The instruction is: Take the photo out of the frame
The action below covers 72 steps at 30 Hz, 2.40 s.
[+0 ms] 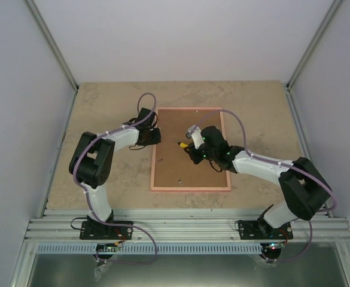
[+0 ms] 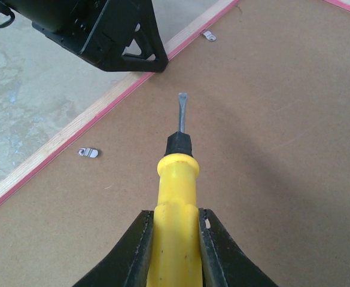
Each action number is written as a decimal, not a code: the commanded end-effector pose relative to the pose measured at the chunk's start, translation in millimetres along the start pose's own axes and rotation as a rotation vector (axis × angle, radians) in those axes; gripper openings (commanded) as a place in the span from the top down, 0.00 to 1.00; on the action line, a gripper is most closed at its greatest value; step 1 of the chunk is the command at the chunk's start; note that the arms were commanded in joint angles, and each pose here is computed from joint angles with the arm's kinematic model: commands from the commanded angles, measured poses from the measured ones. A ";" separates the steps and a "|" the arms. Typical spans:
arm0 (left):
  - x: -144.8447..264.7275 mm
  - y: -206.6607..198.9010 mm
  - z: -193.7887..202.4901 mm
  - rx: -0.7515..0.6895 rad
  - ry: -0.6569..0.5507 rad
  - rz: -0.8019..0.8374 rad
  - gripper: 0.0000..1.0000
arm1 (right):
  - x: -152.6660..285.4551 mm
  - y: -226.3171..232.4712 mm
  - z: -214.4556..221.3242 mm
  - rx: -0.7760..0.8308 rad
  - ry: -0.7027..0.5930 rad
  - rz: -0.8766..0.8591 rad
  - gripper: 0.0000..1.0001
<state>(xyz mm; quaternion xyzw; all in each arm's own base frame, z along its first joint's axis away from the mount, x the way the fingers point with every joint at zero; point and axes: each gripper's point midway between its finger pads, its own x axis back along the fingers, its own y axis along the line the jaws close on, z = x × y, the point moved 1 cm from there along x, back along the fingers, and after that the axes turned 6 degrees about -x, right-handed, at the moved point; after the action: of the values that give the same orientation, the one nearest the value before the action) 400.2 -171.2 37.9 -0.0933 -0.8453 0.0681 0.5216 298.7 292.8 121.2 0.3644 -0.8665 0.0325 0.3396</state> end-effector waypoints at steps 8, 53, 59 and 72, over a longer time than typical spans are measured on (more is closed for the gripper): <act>-0.1 -6.4 24.1 -0.036 0.031 0.081 0.89 | -24.8 5.5 -16.1 -0.016 -0.014 -0.047 1.00; 10.1 -15.2 49.8 -0.048 0.049 0.150 0.88 | -104.2 -15.7 -26.8 -0.064 0.026 -0.069 1.00; 10.5 -14.3 49.9 -0.047 0.048 0.145 0.88 | -103.6 -25.8 -28.7 -0.099 0.008 -0.033 1.00; 11.8 -13.1 49.5 -0.041 0.044 0.137 0.87 | -100.4 -32.0 -30.3 -0.133 -0.006 -0.014 0.99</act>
<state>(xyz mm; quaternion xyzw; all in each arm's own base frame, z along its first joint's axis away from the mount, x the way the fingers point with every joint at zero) 371.0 -176.1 36.5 -0.1429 -0.8486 0.0815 0.5028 385.2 341.1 76.9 0.3529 -0.8608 -0.0229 0.3659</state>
